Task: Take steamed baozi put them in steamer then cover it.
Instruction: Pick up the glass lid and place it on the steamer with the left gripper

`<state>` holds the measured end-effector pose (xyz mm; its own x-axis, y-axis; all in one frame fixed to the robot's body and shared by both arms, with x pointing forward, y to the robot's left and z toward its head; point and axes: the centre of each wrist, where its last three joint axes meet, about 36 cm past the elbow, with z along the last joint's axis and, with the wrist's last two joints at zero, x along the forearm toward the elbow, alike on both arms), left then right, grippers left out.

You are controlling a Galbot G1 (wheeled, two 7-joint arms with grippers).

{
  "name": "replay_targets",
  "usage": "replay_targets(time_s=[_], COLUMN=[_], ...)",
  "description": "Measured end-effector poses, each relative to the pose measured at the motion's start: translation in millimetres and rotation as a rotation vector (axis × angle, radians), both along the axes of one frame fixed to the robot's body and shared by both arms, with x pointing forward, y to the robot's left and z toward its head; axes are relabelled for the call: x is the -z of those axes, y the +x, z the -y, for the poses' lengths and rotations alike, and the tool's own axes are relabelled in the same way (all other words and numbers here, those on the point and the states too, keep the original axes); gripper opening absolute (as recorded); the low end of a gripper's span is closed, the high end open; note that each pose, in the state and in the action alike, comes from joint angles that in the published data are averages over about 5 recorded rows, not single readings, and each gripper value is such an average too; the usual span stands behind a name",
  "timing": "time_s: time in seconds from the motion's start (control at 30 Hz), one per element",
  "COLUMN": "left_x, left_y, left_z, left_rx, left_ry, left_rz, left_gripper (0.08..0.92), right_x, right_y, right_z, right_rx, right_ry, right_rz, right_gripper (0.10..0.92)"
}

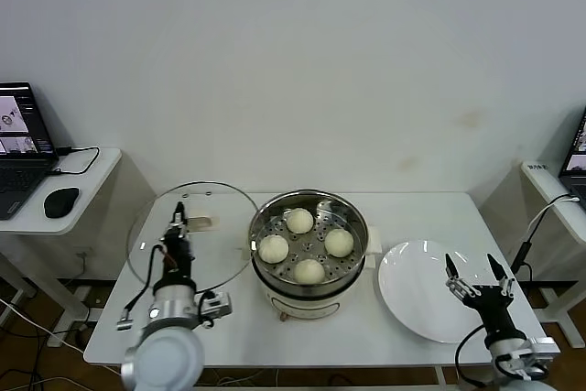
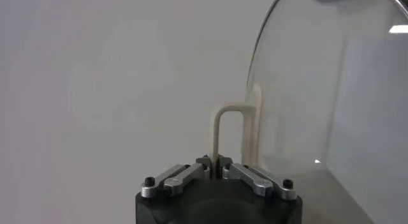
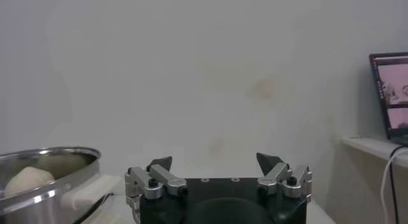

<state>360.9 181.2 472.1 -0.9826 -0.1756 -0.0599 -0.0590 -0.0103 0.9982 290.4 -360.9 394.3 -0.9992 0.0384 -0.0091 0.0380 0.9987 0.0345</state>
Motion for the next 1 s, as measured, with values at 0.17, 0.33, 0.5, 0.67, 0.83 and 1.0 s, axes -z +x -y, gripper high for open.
replay_targets(time_s=[0.17, 0.33, 0.5, 0.67, 0.83, 1.0], left_x=[7, 9, 6, 0, -4, -2], left_y=[13, 24, 32, 40, 44, 46], left_z=[26, 55, 87, 115, 139, 159], left_rx=[0.040, 0.081, 0.130, 0.178, 0.221, 0.251], left_ry=[-0.010, -0.034, -0.073, -0.107, -0.122, -0.123], left_rz=[-0.018, -0.041, -0.065, -0.076, -0.074, -0.074], left_gripper=[0.137, 0.137, 0.137, 0.137, 0.137, 0.137], right_x=[2, 5, 9, 11, 12, 13], right_y=[2, 4, 6, 6, 5, 5], right_z=[-4, -7, -8, -5, -4, -5], right_rx=[0.020, 0.037, 0.054, 0.069, 0.080, 0.085], right_ry=[-0.001, 0.000, 0.005, 0.002, 0.000, 0.003], right_rz=[0.004, 0.003, 0.002, 0.000, -0.001, 0.000], right_gripper=[0.823, 0.822, 0.823, 0.823, 0.823, 0.822])
